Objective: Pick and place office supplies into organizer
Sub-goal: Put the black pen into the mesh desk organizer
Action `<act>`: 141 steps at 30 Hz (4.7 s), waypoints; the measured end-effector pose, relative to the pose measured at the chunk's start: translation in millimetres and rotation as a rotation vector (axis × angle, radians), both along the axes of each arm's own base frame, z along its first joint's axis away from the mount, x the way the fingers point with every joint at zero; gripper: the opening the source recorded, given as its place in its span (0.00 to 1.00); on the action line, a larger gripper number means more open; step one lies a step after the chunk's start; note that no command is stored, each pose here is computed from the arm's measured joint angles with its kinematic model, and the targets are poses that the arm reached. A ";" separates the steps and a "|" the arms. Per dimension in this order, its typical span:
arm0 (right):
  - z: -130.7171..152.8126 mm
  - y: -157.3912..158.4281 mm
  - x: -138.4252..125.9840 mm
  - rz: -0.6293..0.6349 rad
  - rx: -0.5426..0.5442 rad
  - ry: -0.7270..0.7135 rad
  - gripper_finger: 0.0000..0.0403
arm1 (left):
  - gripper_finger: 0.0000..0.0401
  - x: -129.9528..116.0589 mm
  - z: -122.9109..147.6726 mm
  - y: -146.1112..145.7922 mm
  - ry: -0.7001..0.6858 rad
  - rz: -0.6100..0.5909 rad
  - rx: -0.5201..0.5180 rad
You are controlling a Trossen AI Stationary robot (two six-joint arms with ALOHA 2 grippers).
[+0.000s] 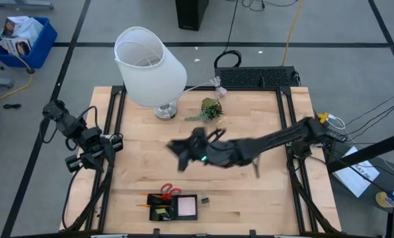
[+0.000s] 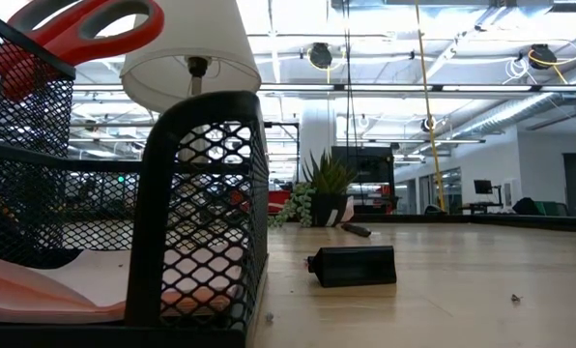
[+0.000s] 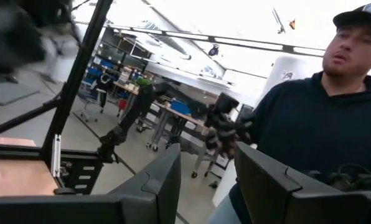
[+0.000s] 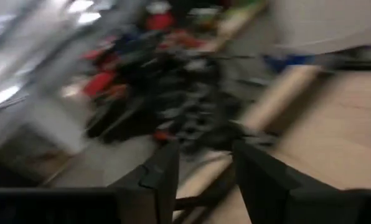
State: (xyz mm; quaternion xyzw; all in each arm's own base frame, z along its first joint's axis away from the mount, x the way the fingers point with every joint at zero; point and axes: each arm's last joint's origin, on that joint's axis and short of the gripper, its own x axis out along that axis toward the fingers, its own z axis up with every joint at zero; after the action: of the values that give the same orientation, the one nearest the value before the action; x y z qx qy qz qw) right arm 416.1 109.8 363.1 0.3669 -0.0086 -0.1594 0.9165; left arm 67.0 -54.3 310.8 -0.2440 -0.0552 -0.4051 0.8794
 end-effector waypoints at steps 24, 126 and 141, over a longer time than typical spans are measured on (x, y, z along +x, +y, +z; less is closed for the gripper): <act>-82.5 -149.0 -58.7 -0.260 0.515 1.104 0.45 | 0.38 1.9 0.0 1.8 -0.053 0.117 0.053; -79.1 22.6 28.0 0.237 -0.298 -0.051 0.07 | 0.38 2.9 -3.7 -0.3 0.036 0.053 0.021; -87.7 63.6 23.1 0.303 -0.407 -0.157 0.08 | 0.38 2.8 -3.7 -0.6 0.047 0.036 0.010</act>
State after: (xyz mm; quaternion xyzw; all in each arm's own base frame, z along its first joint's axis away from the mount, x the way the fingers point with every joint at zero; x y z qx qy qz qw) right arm 439.2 173.4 275.4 0.1832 -0.0564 0.0134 0.9814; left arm 69.8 -54.9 307.2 -0.2480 -0.0370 -0.3835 0.8889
